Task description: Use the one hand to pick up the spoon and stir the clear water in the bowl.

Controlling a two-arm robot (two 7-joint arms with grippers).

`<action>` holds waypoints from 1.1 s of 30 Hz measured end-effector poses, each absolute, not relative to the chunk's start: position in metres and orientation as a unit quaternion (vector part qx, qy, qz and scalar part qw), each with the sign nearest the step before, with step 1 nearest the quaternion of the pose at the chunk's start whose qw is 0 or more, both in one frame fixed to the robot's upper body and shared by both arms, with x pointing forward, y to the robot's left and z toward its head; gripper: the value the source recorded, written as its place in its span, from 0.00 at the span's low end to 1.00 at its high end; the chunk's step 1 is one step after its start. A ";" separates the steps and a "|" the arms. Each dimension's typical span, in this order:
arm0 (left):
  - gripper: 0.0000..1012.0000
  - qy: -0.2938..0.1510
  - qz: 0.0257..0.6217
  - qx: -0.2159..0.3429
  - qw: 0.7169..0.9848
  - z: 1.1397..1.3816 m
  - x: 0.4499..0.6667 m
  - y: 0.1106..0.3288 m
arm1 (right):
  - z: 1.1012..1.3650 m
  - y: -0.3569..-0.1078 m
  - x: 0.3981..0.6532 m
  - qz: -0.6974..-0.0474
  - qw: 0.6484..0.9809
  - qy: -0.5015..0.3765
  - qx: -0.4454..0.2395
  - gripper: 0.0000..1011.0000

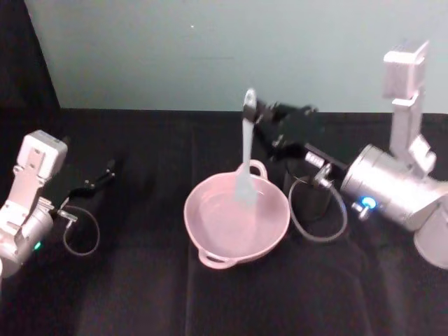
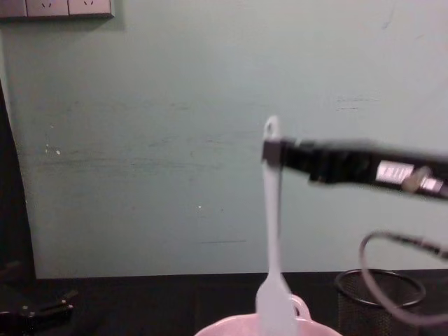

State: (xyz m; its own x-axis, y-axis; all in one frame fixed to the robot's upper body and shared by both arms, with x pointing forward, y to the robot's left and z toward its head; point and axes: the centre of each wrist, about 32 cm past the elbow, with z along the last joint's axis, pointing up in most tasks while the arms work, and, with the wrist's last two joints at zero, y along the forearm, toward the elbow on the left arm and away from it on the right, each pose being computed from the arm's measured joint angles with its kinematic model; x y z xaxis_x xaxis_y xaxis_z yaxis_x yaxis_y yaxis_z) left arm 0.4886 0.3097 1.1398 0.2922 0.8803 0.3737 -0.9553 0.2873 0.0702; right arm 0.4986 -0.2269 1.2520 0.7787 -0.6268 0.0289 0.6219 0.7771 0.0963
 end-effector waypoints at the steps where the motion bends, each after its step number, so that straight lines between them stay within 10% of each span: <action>1: 1.00 -0.132 0.580 0.141 0.791 1.140 0.489 0.310 | 1.244 -0.222 0.498 -0.327 0.944 -0.024 0.036 0.12; 21: 1.00 -0.132 0.580 0.141 0.791 1.140 0.489 0.310 | 1.198 -0.192 0.520 -0.314 0.949 0.021 0.027 0.12; 33: 1.00 -0.132 0.580 0.142 0.791 1.140 0.489 0.310 | 1.192 -0.217 0.541 -0.369 0.929 0.017 0.039 0.12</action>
State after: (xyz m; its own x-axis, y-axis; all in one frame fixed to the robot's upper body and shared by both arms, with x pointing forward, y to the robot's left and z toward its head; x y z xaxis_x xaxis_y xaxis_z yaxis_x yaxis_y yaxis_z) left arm 0.4886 0.3097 1.1398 0.2922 0.8803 0.3738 -0.9553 0.2873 0.0703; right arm 0.5410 -0.2175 1.1920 0.7275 -0.6834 -0.0605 0.6861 0.7251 0.0589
